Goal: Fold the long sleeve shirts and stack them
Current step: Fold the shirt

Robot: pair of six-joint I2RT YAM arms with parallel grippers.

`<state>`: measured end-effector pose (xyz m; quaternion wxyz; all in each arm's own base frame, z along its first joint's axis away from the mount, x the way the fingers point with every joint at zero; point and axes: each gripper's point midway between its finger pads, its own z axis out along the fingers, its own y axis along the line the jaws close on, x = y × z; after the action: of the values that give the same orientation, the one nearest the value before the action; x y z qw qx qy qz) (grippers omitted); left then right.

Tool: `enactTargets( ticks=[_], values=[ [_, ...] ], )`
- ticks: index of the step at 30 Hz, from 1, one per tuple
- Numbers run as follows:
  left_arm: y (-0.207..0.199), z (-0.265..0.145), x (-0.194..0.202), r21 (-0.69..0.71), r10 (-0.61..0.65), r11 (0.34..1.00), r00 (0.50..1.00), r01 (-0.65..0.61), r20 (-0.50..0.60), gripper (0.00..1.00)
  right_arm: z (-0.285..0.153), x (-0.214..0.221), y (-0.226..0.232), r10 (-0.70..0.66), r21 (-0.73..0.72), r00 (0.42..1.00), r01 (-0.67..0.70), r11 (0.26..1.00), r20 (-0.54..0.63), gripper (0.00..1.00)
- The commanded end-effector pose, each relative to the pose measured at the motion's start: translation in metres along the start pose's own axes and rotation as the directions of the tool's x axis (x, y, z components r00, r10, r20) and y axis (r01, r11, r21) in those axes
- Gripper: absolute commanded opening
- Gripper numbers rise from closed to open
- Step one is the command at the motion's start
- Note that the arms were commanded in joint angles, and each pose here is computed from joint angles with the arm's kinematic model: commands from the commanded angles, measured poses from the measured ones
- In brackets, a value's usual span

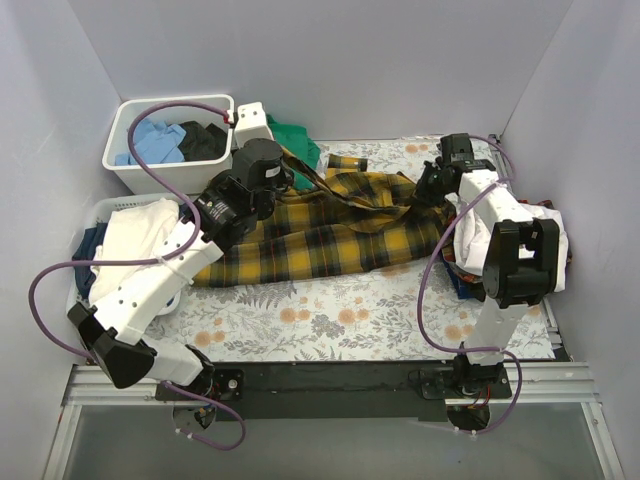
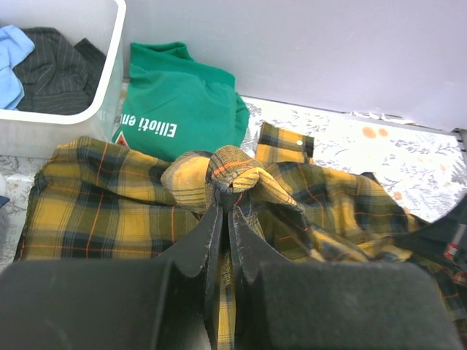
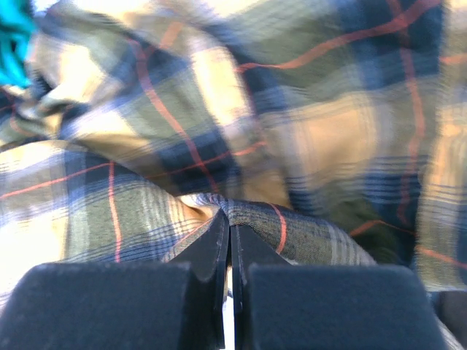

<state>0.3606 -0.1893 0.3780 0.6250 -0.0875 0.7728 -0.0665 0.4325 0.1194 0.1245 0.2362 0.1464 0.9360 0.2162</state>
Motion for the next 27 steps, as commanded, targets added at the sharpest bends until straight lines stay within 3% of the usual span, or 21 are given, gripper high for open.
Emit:
enactTargets(
  ticks=[1,8,12,14,17,27],
  values=[
    [0.01,0.002,0.011,-0.018,-0.017,1.0,1.0,0.016,-0.016,0.0,-0.011,-0.006,-0.019,0.069,0.009,0.996,-0.069,0.998,0.056,0.01],
    [0.043,-0.009,0.071,-0.104,-0.042,0.994,0.988,0.027,-0.148,0.0,-0.014,0.01,-0.036,0.109,0.002,0.993,-0.11,0.994,0.047,0.01],
    [0.085,-0.024,0.118,-0.255,-0.099,0.966,0.972,0.043,-0.215,0.0,-0.009,0.022,-0.037,0.115,-0.014,0.993,-0.115,0.993,0.006,0.01],
    [0.114,-0.034,0.142,-0.384,-0.155,0.922,0.962,0.059,-0.223,0.0,-0.007,0.028,-0.038,0.114,-0.024,0.993,-0.114,0.993,-0.014,0.01],
    [0.142,-0.042,0.164,-0.485,-0.176,0.873,0.958,0.046,-0.227,0.0,-0.002,0.034,-0.039,0.11,-0.034,0.993,-0.111,0.993,-0.038,0.01],
    [0.182,-0.031,0.2,-0.593,-0.235,0.805,0.921,0.005,-0.31,0.0,0.007,0.048,-0.04,0.084,-0.061,0.99,-0.091,0.994,-0.112,0.01]
  ],
)
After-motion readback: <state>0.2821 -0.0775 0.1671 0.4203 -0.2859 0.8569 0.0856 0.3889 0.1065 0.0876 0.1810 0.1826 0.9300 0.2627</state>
